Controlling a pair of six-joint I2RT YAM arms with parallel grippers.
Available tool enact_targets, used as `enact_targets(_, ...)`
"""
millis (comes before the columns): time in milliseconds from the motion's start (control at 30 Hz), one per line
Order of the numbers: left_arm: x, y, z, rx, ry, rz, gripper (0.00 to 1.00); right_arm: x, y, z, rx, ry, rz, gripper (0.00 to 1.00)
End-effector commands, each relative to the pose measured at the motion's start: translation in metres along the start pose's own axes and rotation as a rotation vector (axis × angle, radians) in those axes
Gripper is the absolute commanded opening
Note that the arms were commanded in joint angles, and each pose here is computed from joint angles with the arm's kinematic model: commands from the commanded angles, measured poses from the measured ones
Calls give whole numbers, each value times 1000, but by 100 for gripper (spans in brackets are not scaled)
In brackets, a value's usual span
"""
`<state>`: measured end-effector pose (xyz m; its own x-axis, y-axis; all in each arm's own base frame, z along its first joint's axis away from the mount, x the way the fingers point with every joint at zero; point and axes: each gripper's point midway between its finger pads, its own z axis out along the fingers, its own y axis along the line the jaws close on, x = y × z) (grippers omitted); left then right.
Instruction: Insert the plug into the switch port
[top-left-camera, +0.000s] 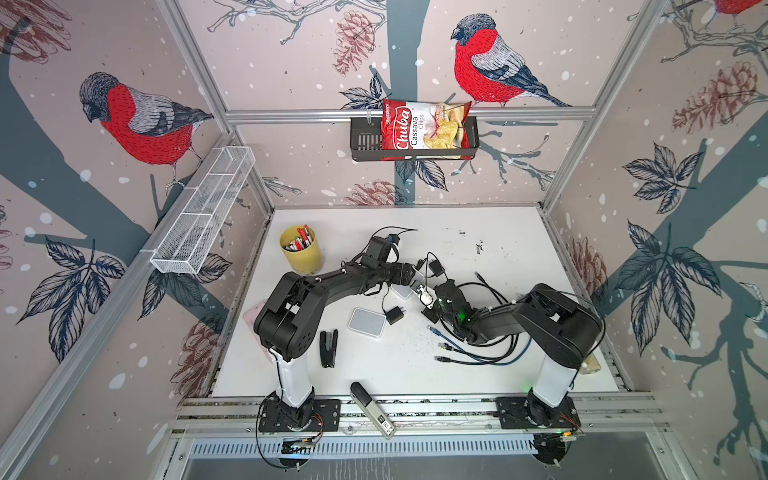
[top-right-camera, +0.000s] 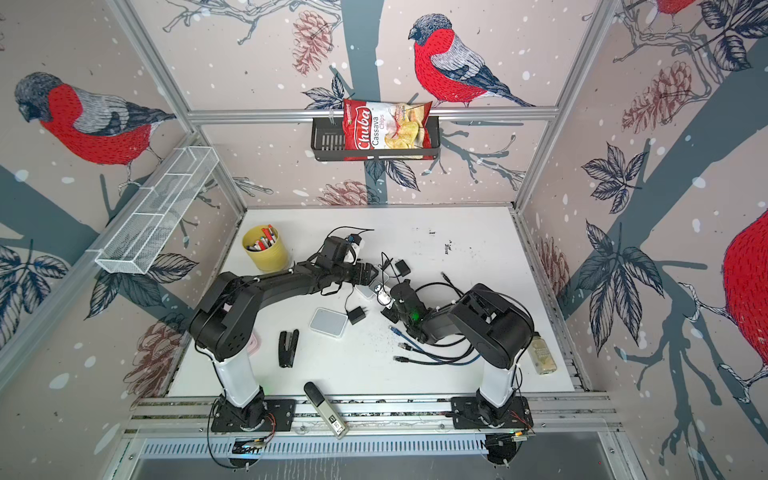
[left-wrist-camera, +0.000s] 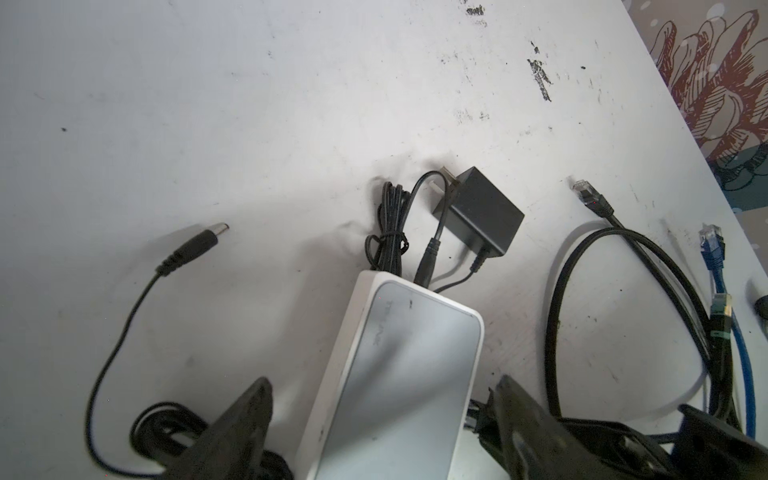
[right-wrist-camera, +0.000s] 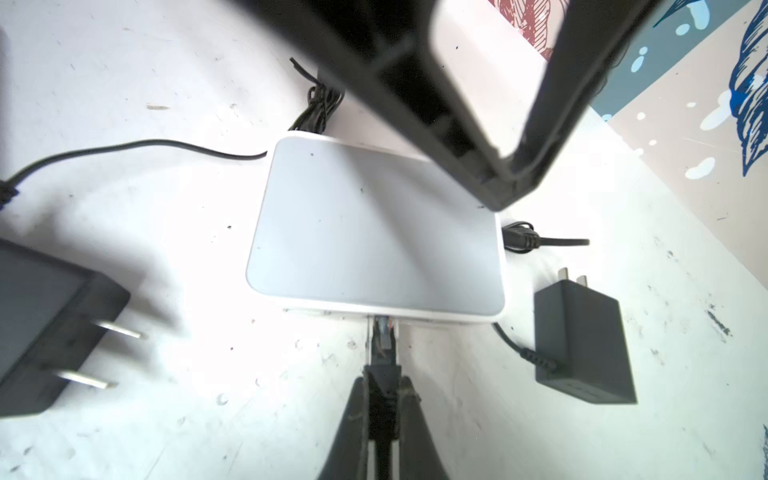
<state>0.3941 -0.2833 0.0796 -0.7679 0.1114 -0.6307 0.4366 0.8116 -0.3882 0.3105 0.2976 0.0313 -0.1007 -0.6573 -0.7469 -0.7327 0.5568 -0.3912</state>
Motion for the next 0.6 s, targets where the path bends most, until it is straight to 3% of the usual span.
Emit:
enact_targets(0,-12,2,-1,-15,-38,-17,81,2,-3,0,17,0,20,0)
enact_targets(200,-16,12,2,-78,-47,-52,65,3,-2,0,16,0,23,0)
enact_targets(567,-3,30,21,-157,13,-71,54,1,-2,1,19,-5,29,0)
